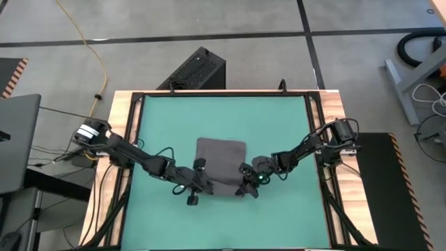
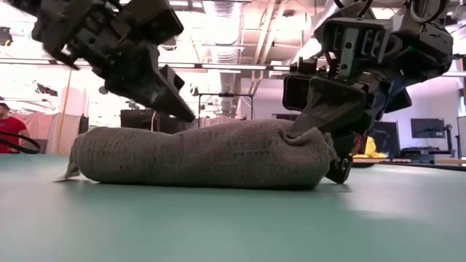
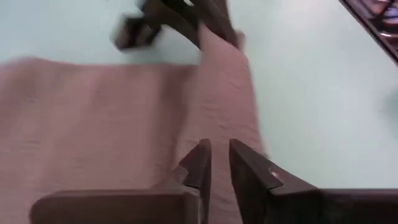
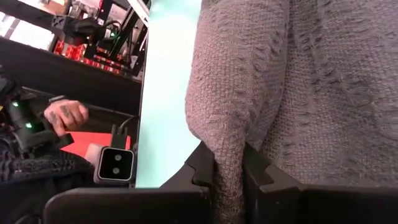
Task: Roll towel into tight, uniform cylinder
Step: Roll the gray towel
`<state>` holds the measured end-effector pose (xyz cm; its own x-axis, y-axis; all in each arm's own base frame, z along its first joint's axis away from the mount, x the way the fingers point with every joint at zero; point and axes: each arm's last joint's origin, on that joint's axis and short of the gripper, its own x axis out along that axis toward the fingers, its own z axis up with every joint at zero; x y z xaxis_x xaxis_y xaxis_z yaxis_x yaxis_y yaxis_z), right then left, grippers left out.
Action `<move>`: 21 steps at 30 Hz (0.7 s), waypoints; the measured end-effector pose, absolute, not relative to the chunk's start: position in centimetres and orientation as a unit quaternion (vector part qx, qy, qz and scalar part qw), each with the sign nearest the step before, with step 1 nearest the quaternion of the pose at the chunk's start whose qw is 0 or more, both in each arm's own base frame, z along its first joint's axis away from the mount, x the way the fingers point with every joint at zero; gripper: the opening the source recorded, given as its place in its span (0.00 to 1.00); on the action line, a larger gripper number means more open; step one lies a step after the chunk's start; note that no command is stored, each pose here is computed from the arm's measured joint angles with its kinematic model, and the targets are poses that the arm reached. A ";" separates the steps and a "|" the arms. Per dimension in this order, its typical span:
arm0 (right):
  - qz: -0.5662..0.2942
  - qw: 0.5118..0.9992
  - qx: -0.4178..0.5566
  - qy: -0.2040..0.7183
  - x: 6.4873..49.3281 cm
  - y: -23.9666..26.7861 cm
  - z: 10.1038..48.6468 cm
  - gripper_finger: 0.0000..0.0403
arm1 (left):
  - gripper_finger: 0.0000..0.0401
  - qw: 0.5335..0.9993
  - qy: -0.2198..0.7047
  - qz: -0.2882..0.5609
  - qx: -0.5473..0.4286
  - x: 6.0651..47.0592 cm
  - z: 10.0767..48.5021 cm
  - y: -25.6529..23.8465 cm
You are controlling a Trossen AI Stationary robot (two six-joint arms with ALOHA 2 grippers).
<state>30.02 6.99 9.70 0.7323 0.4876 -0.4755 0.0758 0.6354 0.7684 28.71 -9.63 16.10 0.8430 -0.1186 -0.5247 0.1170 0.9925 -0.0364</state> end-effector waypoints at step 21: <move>0.128 0.816 0.445 0.347 30.9 5.7 10.2 0.35 | 0.17 0.907 0.413 0.015 -0.077 27.5 14.1 -7.0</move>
<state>30.86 5.66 10.16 0.7269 0.5171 -0.4519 0.1005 0.5709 0.8149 27.47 -7.01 14.07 0.6589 -0.0369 -0.7514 -0.0901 0.9877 -0.1275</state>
